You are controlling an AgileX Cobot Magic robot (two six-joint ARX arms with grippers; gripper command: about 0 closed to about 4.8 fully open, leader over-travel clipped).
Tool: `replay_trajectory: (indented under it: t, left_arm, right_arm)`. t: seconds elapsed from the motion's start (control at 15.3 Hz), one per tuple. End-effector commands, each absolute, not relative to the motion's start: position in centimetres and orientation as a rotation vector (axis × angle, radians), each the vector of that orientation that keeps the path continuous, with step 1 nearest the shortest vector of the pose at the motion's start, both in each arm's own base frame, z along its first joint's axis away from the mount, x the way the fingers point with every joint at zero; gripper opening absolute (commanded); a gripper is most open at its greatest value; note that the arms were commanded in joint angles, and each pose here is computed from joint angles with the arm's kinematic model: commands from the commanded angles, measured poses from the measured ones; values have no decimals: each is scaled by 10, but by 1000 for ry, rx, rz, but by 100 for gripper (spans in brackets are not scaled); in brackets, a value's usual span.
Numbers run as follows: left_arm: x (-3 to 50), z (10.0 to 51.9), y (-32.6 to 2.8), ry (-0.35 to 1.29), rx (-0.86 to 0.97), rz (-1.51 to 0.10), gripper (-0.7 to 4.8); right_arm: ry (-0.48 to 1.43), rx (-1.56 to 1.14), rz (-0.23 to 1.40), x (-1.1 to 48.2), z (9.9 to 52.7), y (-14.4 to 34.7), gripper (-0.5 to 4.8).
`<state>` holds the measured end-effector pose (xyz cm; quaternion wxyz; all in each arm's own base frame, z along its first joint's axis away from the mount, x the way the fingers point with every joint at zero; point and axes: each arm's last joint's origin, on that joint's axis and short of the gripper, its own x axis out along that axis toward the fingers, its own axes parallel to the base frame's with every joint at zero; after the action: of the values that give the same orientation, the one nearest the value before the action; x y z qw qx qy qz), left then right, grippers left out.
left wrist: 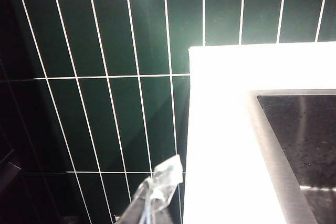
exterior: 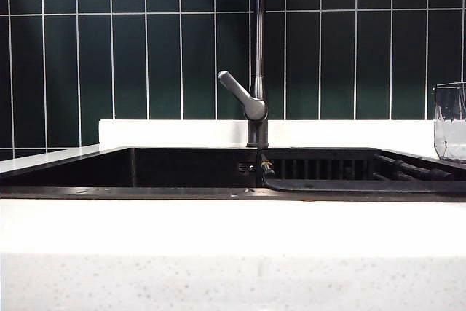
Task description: Pick up the mug next to the sink, go to the faucet to get some water, pour the water into the sink, and finally put the mug back to its place.
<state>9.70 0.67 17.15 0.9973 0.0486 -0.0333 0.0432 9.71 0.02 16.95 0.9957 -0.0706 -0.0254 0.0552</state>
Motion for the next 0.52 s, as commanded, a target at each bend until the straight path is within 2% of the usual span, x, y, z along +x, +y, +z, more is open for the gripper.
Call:
replay_trajectory:
  t: [0.07,0.2,0.52]
  left_arm:
    - [97,173,7,-79,98,90,-6]
    - [97,173,7,-79,98,90,-6]
    - [97,173,7,-78,98,90,-6]
  right_arm:
    - [-27,-139,58,98,166,5,-5]
    - [-10,-138,-23,97,165,5,-5]
    - [-1,-138,-19,97,165,5,-5]
